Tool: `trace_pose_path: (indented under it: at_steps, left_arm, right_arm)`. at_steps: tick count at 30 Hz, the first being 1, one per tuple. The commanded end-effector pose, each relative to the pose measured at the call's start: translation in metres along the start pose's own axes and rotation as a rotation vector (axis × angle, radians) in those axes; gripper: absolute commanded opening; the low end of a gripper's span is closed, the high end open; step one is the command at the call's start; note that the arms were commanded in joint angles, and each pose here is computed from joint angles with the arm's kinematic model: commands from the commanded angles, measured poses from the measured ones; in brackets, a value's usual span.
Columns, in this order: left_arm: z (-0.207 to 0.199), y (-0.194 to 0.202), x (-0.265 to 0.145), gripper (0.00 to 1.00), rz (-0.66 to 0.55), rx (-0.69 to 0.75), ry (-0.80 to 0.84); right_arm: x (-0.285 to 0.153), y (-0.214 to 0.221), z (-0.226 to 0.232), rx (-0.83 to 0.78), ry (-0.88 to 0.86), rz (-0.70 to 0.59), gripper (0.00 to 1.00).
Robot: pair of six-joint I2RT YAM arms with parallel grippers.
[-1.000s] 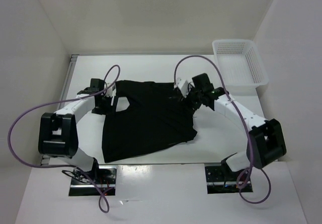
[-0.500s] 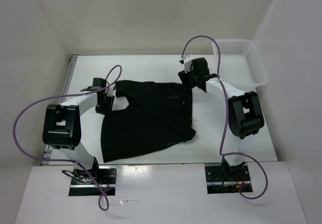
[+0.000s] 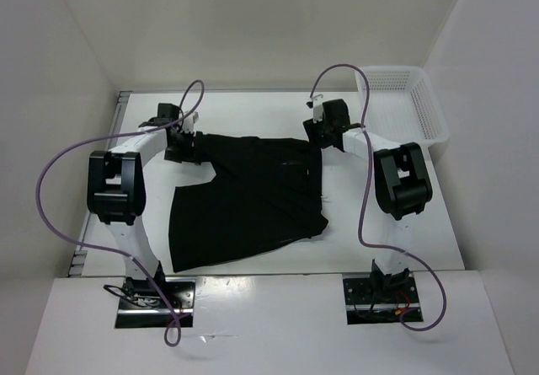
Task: Fold and stack the shorts
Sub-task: Flatten the shorts out
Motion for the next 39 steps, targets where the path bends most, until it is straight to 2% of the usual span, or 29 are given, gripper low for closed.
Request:
trace_pose_path:
  at_steps: [1, 5, 10, 12, 14, 15, 17, 18, 19, 21, 24, 28, 31, 33, 34, 36, 37, 38, 39]
  left_arm:
    - [-0.007, -0.008, 0.011, 0.75, -0.016, 0.001, 0.067]
    - [-0.008, -0.009, 0.03, 0.72, 0.001, 0.005, 0.077]
    - [-0.017, -0.016, 0.036, 0.61, -0.01, 0.022, 0.103]
    - [-0.018, -0.018, 0.038, 0.53, -0.014, 0.022, 0.113]
    - [-0.021, -0.021, 0.038, 0.44, -0.03, 0.024, 0.134]
    - [-0.021, -0.022, 0.041, 0.32, -0.029, 0.023, 0.135]
    - [-0.024, -0.023, 0.045, 0.17, -0.031, 0.032, 0.139]
    - [-0.024, -0.025, 0.045, 0.05, -0.041, 0.034, 0.136]
    - [-0.023, -0.03, 0.044, 0.0, -0.051, 0.036, 0.133]
    - [-0.023, -0.03, 0.044, 0.0, -0.052, 0.036, 0.133]
    - [-0.02, -0.028, 0.032, 0.0, -0.034, 0.025, 0.133]
    - [-0.009, 0.001, -0.002, 0.0, 0.039, -0.017, 0.084]
    - [-0.004, 0.044, -0.031, 0.0, 0.147, -0.051, 0.029]
    - [-0.005, 0.061, -0.054, 0.0, 0.191, -0.051, -0.01]
    - [-0.01, 0.083, -0.06, 0.0, 0.257, -0.056, -0.006]
    - [-0.015, 0.098, -0.067, 0.0, 0.286, -0.025, -0.046]
    - [-0.018, 0.105, -0.065, 0.04, 0.298, -0.016, -0.05]
    - [-0.023, 0.12, -0.063, 0.28, 0.336, -0.018, -0.039]
    - [-0.027, 0.123, -0.062, 0.45, 0.344, -0.008, -0.031]
  right_arm:
    - [0.006, -0.016, -0.004, 0.012, -0.004, -0.055, 0.6]
    - [0.017, -0.002, -0.002, 0.015, -0.023, -0.018, 0.6]
    - [0.022, 0.001, -0.004, -0.013, -0.023, -0.008, 0.59]
    - [0.025, 0.005, -0.005, -0.022, -0.022, 0.001, 0.55]
    - [0.028, 0.011, -0.003, -0.032, -0.041, 0.022, 0.51]
    - [0.028, 0.007, -0.002, -0.033, -0.042, 0.013, 0.45]
    - [0.029, 0.009, -0.003, -0.041, -0.041, 0.023, 0.38]
    - [0.029, 0.009, -0.003, -0.041, -0.041, 0.023, 0.3]
    - [0.032, 0.013, -0.003, -0.04, -0.041, 0.032, 0.26]
    - [0.032, 0.008, -0.005, -0.051, -0.031, 0.022, 0.18]
    - [0.032, -0.001, -0.009, -0.053, -0.007, -0.001, 0.11]
    - [0.025, -0.026, -0.02, -0.068, 0.064, -0.073, 0.0]
    - [0.021, -0.046, -0.028, -0.076, 0.122, -0.13, 0.0]
    - [0.019, -0.057, -0.027, -0.076, 0.122, -0.151, 0.0]
    - [0.018, -0.06, -0.024, -0.077, 0.103, -0.154, 0.0]
    - [0.019, -0.06, -0.016, -0.084, 0.078, -0.153, 0.0]
    - [0.02, -0.06, -0.009, -0.108, 0.057, -0.152, 0.0]
    - [0.023, -0.054, -0.008, -0.121, 0.043, -0.133, 0.0]
    - [0.024, -0.051, 0.001, -0.142, 0.017, -0.122, 0.0]
Point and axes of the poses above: each gripper's point midway between its finger pads, its own x axis out along the fingers, its own z axis along the line the jaws close on, y = z × x, the point moved 1 cm from there along -x, back along the fingers, and after that the axes turned 13 degrees about x, right-handed, at the moved point
